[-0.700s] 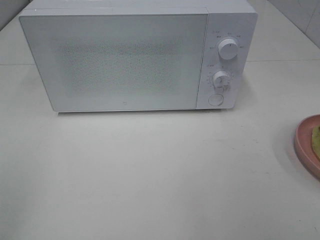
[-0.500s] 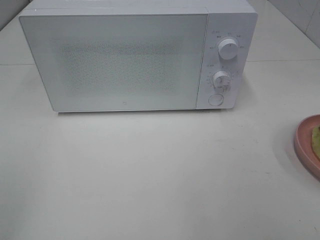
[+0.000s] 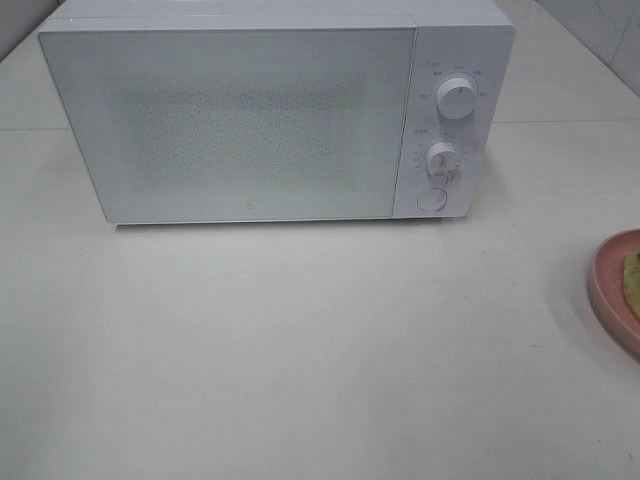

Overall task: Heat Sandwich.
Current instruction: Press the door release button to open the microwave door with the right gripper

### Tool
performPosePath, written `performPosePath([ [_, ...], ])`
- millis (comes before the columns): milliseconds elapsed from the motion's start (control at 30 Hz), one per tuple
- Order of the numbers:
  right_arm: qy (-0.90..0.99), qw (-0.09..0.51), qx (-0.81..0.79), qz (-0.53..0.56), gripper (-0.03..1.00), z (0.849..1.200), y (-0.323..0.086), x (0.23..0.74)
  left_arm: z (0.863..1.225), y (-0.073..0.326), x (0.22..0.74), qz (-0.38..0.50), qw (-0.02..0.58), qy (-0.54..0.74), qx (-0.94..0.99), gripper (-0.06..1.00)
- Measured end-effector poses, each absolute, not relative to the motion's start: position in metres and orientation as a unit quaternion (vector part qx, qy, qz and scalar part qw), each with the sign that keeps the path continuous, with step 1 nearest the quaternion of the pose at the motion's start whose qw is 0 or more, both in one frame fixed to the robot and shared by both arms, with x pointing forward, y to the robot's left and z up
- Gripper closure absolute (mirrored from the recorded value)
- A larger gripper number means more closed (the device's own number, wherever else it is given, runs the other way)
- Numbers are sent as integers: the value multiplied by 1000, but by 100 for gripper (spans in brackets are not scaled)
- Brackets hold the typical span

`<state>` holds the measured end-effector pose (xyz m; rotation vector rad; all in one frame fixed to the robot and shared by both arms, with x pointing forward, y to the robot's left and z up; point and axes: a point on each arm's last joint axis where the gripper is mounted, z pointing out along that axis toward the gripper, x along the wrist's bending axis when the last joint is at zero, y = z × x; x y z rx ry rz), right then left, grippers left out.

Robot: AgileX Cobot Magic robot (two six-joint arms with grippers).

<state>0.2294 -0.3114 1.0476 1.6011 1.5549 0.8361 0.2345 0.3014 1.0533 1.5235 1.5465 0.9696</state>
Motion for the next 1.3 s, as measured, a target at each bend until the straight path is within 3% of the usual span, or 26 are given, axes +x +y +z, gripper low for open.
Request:
performPosePath([
  [333,606,370,624,326,20,1057,-311,231,1053,301,234,378,373,604,595,-3],
  [1300,655,310,638,258,20,1063,-303,320,1053,301,234,378,373,604,595,-3],
])
